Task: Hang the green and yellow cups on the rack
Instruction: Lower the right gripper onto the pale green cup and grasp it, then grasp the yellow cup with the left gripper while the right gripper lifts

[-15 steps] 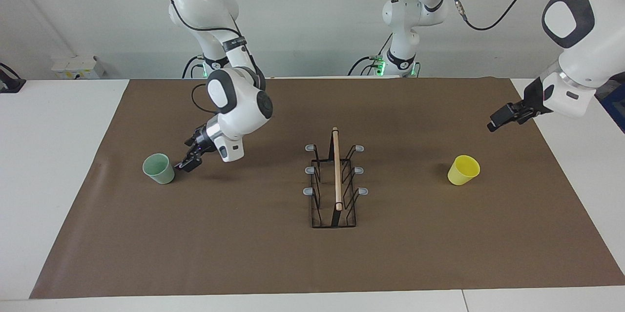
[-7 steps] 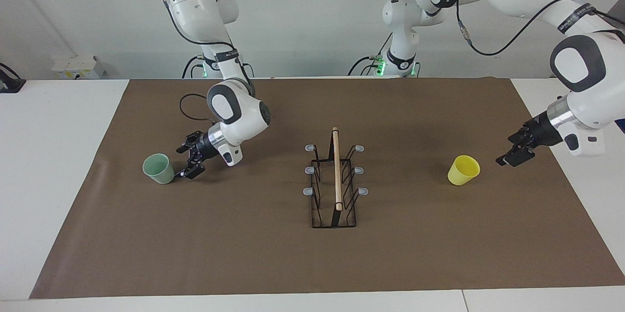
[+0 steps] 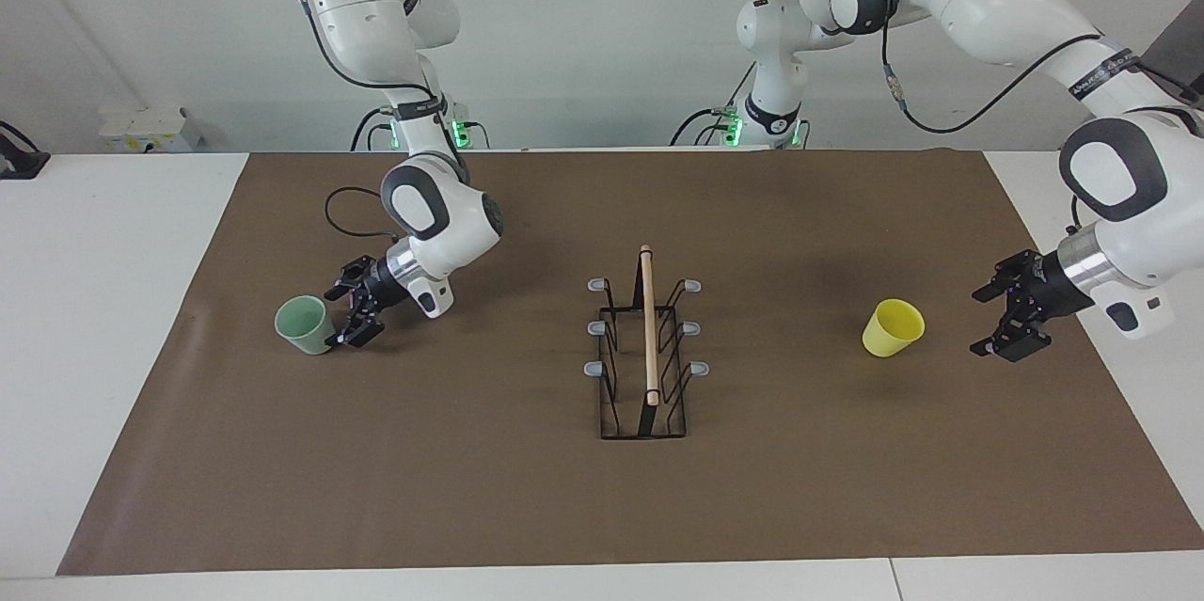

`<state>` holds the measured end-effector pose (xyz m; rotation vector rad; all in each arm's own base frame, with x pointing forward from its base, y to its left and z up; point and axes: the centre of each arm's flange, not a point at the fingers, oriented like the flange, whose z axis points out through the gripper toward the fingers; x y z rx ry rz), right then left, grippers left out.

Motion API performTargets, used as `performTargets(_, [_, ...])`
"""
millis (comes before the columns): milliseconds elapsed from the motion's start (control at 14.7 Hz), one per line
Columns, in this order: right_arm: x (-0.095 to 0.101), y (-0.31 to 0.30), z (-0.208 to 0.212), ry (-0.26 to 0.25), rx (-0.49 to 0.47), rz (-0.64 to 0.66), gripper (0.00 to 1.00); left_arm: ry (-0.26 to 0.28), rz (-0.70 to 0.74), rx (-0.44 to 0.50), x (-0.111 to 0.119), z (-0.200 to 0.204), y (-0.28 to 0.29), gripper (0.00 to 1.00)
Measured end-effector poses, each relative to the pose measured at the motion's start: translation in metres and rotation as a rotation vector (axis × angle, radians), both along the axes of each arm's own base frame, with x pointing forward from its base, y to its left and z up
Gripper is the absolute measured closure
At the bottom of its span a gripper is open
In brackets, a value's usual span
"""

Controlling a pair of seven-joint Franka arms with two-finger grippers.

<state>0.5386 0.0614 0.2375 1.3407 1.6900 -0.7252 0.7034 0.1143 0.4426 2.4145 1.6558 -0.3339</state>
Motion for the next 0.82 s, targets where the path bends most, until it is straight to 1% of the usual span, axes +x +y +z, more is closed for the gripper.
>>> performTargets(136, [0.000, -0.010, -0.003, -0.010, -0.001, 0.004, 0.00, 0.017, 0.137, -0.035, -0.001, -0.024, 0.020, 0.00])
performTargets(272, [-0.001, -0.014, -0.005, -0.014, 0.009, 0.002, 0.00, 0.016, 0.272, -0.064, -0.001, -0.046, 0.029, 0.00])
performTargets(476, [0.001, -0.023, -0.005, -0.030, 0.005, 0.017, 0.00, 0.028, 0.383, -0.109, -0.010, -0.070, 0.041, 0.00])
performTargets(544, [0.000, -0.027, -0.007, -0.036, 0.006, 0.016, 0.04, 0.035, 0.420, -0.111, -0.015, -0.079, 0.042, 0.00])
performTargets(612, [-0.001, -0.030, -0.009, -0.046, 0.010, 0.013, 0.04, 0.037, 0.459, -0.108, -0.021, -0.088, 0.042, 0.00])
performTargets(680, [-0.003, -0.032, -0.011, -0.054, 0.015, 0.009, 0.09, 0.046, 0.487, -0.106, -0.028, -0.098, 0.041, 0.00])
performTargets(748, [-0.004, -0.033, -0.013, -0.063, 0.024, 0.005, 0.23, 0.062, 0.504, -0.108, -0.037, -0.106, 0.040, 0.00])
performTargets(816, [-0.003, -0.034, -0.012, -0.078, 0.030, -0.001, 0.31, 0.079, 0.516, -0.114, -0.046, -0.112, 0.040, 0.00])
